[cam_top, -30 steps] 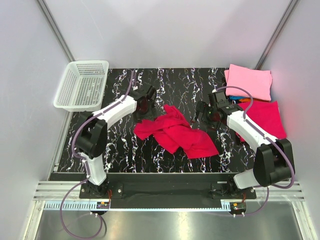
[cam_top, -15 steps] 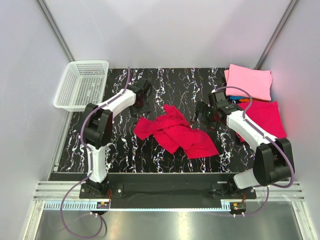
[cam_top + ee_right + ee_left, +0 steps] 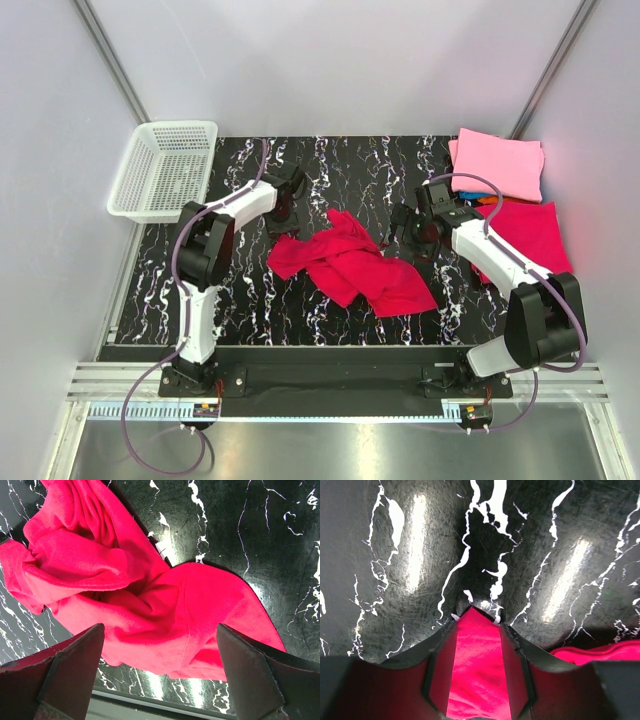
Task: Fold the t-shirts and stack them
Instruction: Fold the tshirt
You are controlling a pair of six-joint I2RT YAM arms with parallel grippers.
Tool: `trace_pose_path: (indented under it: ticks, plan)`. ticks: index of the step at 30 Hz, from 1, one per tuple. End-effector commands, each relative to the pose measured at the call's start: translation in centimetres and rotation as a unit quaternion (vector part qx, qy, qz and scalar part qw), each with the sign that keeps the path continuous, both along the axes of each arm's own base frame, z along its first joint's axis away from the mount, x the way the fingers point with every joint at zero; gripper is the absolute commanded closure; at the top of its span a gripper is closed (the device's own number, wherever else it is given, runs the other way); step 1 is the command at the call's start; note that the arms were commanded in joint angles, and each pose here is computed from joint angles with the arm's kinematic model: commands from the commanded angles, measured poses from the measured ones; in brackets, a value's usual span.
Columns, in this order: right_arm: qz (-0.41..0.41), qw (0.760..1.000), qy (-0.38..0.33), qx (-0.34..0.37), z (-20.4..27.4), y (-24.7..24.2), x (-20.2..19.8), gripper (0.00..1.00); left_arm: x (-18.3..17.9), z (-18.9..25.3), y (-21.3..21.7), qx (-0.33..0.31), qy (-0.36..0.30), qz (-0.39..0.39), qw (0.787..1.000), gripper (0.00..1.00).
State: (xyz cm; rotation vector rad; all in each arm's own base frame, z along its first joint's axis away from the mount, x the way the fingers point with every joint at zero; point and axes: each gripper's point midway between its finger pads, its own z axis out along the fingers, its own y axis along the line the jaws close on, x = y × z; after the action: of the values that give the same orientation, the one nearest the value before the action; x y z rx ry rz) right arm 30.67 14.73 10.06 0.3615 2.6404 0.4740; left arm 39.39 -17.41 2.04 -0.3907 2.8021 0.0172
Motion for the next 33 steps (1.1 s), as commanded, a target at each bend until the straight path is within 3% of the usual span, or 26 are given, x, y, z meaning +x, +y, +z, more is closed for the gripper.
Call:
trace_pose_path:
  ticks: [1, 7, 10, 11, 13, 17, 24, 29, 33]
  plan:
    - [-0.002, 1.0, -0.025, -0.002, 1.7, 0.3, 1.3, 0.0, 1.3, 0.9, -0.4, -0.003, -0.02, -0.007, 1.0, 0.55]
    - [-0.005, 1.0, -0.027, -0.002, 1.8, 0.2, 1.2, 0.0, 1.2, 0.0, -0.2, 0.007, -0.012, -0.012, 1.0, 0.55]
    - [-0.007, 1.0, -0.025, -0.002, 1.7, 0.2, 1.0, 0.0, 0.8, -0.3, -0.2, 0.007, -0.005, -0.015, 1.0, 0.7]
    - [-0.007, 1.0, -0.025, -0.002, 1.7, 0.2, 1.0, 0.0, 0.8, -0.2, -0.2, 0.006, -0.005, -0.016, 1.0, 0.84]
    - [-0.007, 1.0, -0.026, -0.003, 1.8, 0.1, 0.8, 0.0, 0.7, 0.2, -0.1, 0.005, -0.008, -0.017, 1.0, 0.99]
    - [-0.01, 1.0, -0.028, -0.01, 1.7, -0.2, 0.9, 0.0, 0.9, 2.9, -0.1, -0.002, -0.033, -0.026, 0.999, 1.0]
    - [-0.005, 0.998, -0.051, -0.024, 3.2, -0.7, 1.4, 0.0, 2.0, 16.5, -0.4, -0.042, -0.16, -0.053, 0.985, 1.0]
    - [0.008, 0.997, -0.067, -0.023, 4.3, -0.5, 1.6, 0.0, 1.4, 28.9, 0.5, -0.074, -0.283, -0.055, 0.955, 1.0]
    - [0.036, 0.997, -0.067, -0.013, 4.5, 0.1, 1.3, 0.0, -0.2, 34.5, 1.1, -0.099, -0.341, -0.049, 0.934, 1.0]
